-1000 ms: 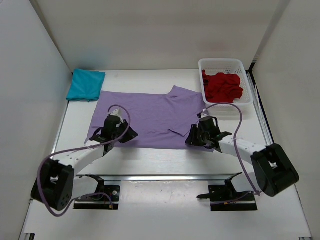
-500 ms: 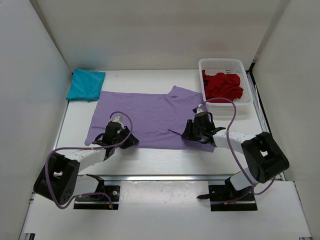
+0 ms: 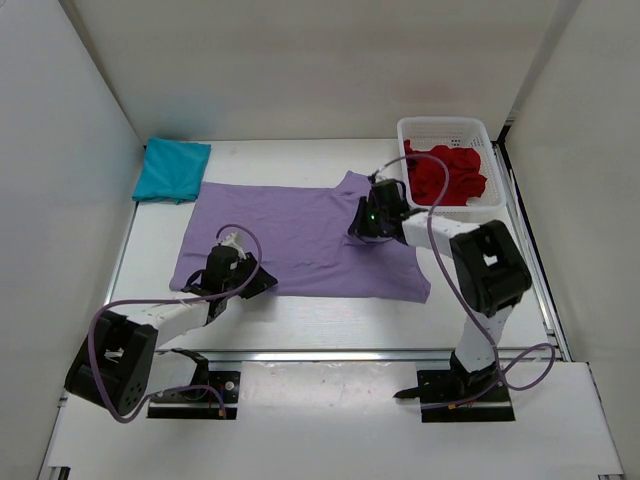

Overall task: Fold and stack the t-shirts
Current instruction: Fold the flattened tshirt in 1/3 of the way, then grap the side of the flattened tshirt furthest away from the robot with both arms, then fold the other side of the tshirt into a rectangle

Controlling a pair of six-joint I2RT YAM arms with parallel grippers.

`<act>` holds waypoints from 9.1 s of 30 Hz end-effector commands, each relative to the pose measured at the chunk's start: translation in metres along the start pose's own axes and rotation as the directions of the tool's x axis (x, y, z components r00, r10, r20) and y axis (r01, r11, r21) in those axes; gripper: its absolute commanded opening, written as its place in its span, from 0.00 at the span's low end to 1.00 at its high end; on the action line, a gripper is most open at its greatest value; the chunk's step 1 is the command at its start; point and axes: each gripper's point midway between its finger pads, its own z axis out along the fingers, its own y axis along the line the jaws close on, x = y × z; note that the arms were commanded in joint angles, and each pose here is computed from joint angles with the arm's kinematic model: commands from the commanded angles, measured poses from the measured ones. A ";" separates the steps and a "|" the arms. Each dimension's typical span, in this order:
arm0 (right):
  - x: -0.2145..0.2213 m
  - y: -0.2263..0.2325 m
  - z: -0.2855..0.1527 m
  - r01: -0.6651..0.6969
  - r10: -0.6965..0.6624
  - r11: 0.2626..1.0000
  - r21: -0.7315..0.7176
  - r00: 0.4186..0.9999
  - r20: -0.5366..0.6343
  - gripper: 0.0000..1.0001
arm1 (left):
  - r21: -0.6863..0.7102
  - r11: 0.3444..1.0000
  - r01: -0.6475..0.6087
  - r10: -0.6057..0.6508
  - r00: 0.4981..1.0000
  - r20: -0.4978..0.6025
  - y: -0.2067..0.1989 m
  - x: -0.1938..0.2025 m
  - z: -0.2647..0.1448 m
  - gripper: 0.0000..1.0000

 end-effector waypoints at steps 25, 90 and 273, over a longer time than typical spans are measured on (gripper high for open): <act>0.148 -0.060 -0.102 0.025 -0.013 0.994 0.109 0.995 -0.103 0.06 | -0.080 0.992 0.093 -0.103 0.986 -0.130 0.046 0.047 -0.011 0.29; -0.169 -0.067 0.081 0.213 -0.205 0.963 0.167 0.977 -0.061 0.46 | 0.137 0.984 0.116 -0.123 0.991 0.046 -0.044 -0.075 0.016 0.39; 0.075 -0.105 -0.155 -0.150 0.122 0.961 0.234 0.984 0.130 0.31 | -0.212 0.838 0.503 -0.377 0.814 0.442 0.152 -0.193 -0.079 0.49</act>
